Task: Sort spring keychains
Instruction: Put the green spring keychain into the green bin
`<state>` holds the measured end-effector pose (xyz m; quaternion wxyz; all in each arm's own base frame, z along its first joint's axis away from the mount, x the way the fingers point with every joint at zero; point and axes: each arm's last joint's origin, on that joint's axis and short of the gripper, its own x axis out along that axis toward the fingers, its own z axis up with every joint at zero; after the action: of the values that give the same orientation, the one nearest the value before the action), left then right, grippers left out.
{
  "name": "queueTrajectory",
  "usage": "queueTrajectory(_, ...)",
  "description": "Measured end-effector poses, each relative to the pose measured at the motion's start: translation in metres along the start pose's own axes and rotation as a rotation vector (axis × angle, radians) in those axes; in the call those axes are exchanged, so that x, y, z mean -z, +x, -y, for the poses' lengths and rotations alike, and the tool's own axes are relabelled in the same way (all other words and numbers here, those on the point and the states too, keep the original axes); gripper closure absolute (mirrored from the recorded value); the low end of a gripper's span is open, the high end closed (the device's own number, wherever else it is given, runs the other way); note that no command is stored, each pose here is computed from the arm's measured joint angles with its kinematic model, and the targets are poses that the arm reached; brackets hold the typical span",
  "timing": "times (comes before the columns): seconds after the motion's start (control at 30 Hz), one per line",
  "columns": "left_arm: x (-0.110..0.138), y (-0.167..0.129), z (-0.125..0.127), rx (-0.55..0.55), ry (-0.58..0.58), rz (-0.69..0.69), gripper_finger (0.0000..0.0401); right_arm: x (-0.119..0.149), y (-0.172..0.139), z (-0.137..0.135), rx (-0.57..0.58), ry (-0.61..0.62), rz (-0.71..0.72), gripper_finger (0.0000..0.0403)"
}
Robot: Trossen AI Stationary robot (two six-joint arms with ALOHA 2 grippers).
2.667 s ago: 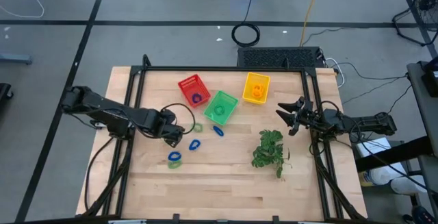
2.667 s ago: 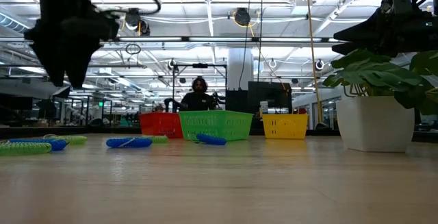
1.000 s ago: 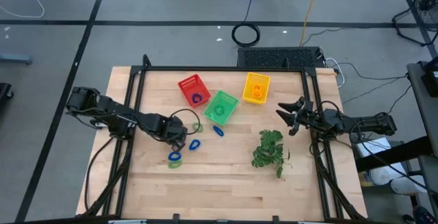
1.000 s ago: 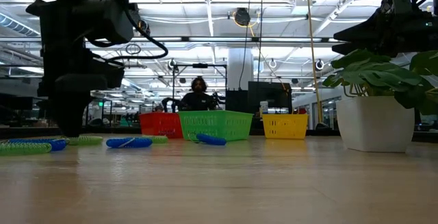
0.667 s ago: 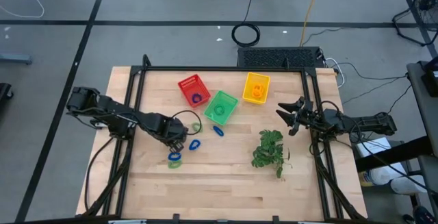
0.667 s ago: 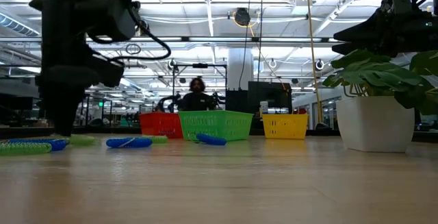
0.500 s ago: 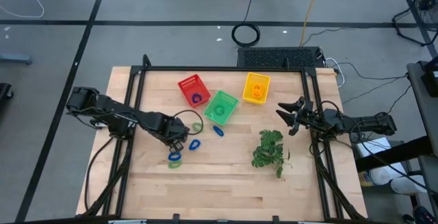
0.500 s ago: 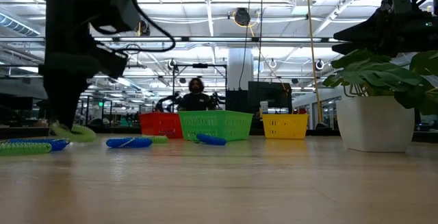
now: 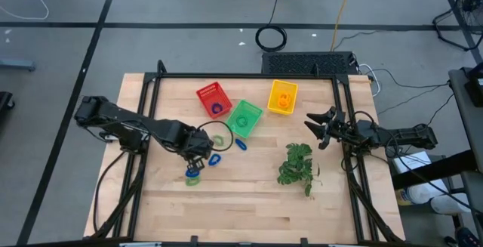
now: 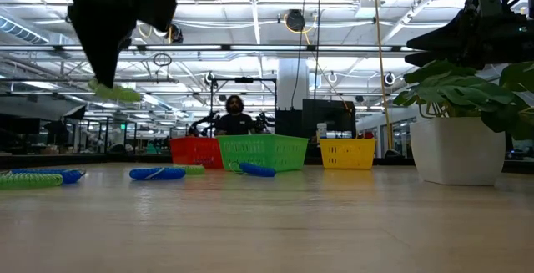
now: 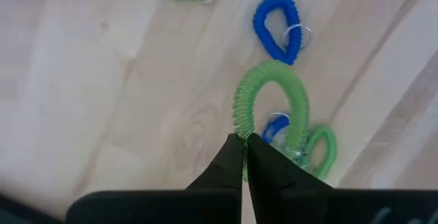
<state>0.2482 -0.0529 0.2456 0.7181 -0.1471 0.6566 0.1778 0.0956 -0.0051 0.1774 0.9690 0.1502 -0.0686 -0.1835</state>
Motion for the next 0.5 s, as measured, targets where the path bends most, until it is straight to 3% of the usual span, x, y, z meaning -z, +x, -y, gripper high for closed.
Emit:
queueTrajectory(0.23,-0.02,-0.033,0.014,-0.039,0.072,-0.005,0.0397,0.0,0.0,0.0,0.0,0.0,0.0,0.0231)
queueTrajectory(0.5,-0.051,-0.051,0.038,-0.039,0.171,-0.008,0.0397,0.0,0.0,0.0,0.0,0.0,0.0,0.0231)
